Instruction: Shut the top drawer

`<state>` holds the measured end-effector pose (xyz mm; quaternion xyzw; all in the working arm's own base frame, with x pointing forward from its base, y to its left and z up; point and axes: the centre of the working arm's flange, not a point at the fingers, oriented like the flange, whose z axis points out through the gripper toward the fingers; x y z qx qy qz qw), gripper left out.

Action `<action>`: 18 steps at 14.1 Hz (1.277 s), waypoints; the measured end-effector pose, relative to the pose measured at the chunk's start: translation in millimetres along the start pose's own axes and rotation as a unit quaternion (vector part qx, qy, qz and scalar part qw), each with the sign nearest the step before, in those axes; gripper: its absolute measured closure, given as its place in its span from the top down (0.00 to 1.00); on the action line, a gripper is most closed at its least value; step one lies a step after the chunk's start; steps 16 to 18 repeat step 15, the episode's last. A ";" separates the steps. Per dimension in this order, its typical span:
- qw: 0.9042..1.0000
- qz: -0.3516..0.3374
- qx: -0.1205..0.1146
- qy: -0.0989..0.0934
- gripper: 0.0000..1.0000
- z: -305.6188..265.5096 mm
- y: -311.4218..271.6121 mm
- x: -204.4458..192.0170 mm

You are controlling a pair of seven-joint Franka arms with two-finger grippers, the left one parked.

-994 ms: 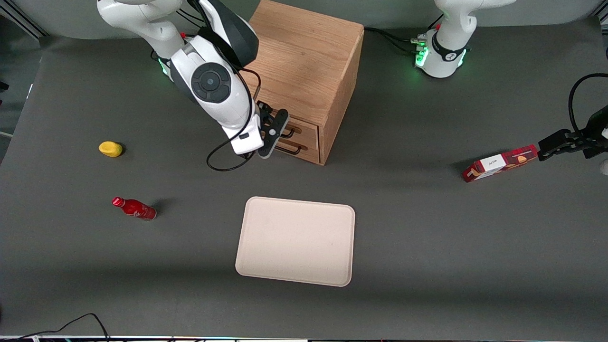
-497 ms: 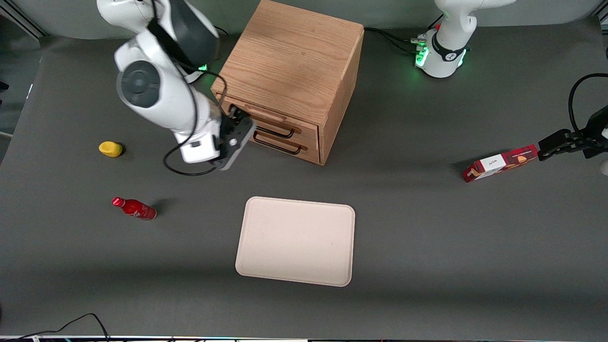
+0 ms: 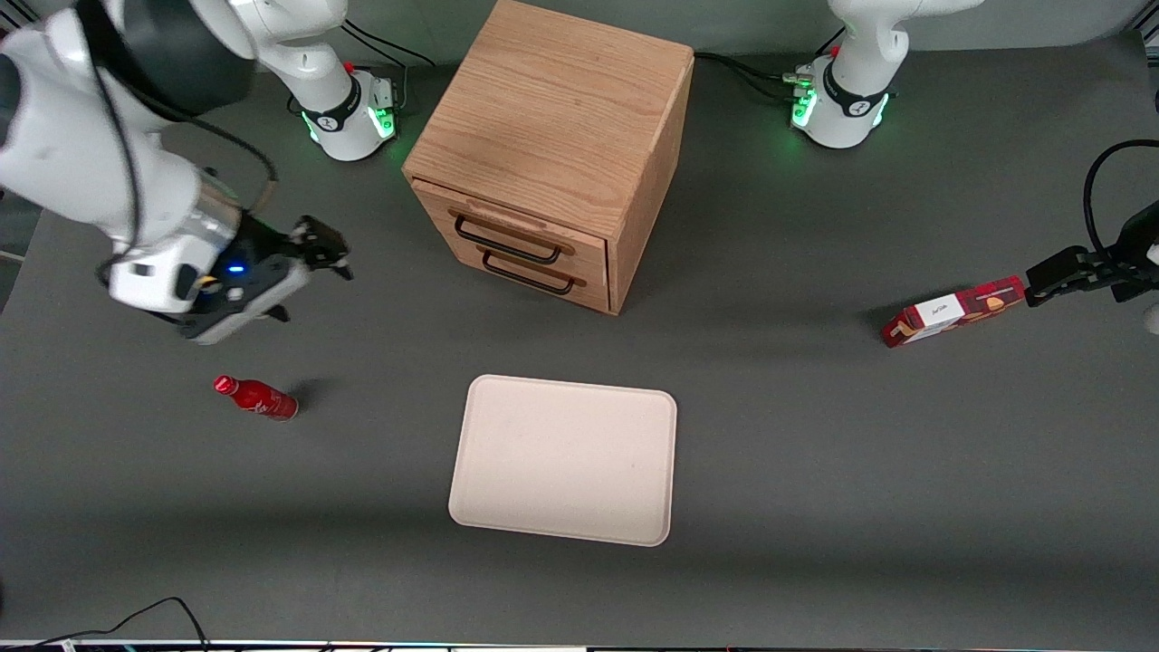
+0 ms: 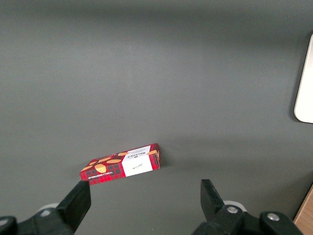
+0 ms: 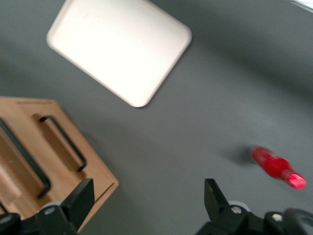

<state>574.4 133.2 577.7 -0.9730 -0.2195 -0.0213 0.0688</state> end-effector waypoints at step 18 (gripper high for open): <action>0.978 0.189 -0.082 -0.042 1.00 -48.7 98.7 -78.1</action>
